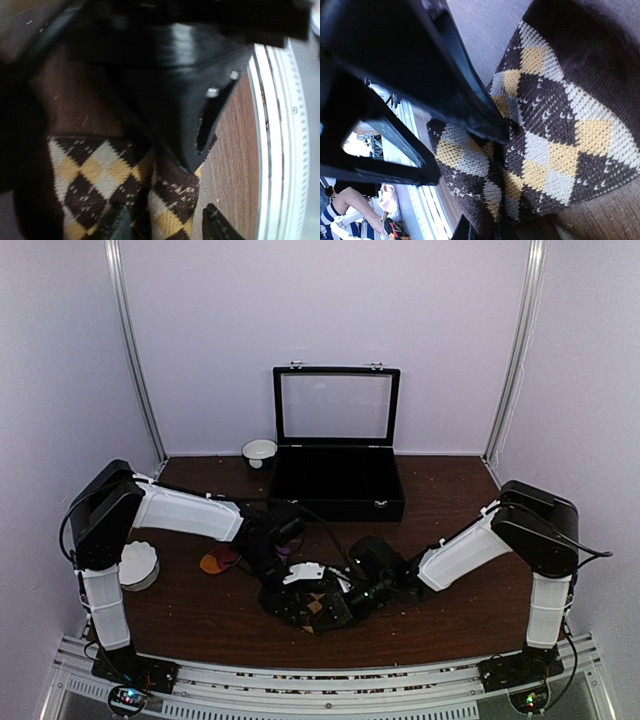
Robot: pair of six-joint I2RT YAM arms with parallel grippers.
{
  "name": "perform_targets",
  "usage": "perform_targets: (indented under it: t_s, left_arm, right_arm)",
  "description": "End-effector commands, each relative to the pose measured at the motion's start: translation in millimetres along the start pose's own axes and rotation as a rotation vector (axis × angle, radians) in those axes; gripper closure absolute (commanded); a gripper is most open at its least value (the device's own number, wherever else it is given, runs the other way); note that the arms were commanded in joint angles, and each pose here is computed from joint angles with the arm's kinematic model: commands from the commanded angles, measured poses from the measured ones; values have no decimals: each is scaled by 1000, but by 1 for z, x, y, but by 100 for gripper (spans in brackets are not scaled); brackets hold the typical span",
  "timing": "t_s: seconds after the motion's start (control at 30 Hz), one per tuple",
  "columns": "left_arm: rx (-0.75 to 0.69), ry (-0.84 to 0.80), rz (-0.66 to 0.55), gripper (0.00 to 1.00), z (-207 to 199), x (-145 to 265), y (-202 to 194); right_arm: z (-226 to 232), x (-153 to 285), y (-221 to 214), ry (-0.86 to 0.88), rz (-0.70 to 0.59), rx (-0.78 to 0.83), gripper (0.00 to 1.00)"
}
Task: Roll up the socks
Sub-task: Roll the sock at the center of the board.
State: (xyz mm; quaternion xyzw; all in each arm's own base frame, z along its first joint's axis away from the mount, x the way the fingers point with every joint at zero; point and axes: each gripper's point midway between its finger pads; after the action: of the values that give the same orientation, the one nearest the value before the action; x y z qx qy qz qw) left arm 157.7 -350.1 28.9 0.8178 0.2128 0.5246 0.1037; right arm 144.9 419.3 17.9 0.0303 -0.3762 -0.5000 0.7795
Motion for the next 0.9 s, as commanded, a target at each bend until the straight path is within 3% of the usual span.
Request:
perform_targets:
  t_s: [0.0,0.27,0.33,0.47,0.57,0.67,0.87]
  left_arm:
    - [66,-67,-38,56,5,13,6]
    - [61,-128,-37,71,-9,9,1]
    - [59,-142,-28,70,-13,8,-4]
    - [46,-153,-26,58,-20,8,-5]
    - [23,-131,-17,59,-20,4,-2]
    - [17,-114,-4,66,-16,-2,-1]
    - [26,-44,64,91,0,-12,-17]
  right_arm:
    - [-75,7,-89,-337,227,-206,100]
    - [-70,3,-79,-339,203,-214,100]
    - [-71,1,-78,-341,201,-220,100]
    - [-70,-2,-76,-332,192,-222,100]
    - [-67,-4,-75,-324,188,-222,100]
    - [-66,-5,-75,-321,183,-224,100]
    - [-67,-3,-79,-310,169,-235,100]
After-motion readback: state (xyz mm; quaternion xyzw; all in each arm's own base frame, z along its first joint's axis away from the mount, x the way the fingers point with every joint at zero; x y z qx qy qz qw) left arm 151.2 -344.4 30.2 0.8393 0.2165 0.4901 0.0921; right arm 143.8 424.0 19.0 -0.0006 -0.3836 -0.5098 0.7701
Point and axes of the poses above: each gripper's point midway between its finger pads, its own x axis back along the fingers, its own z axis along the line the jaws close on, y = z × x, and after that the axes turned 12 degrees about x, right-handed
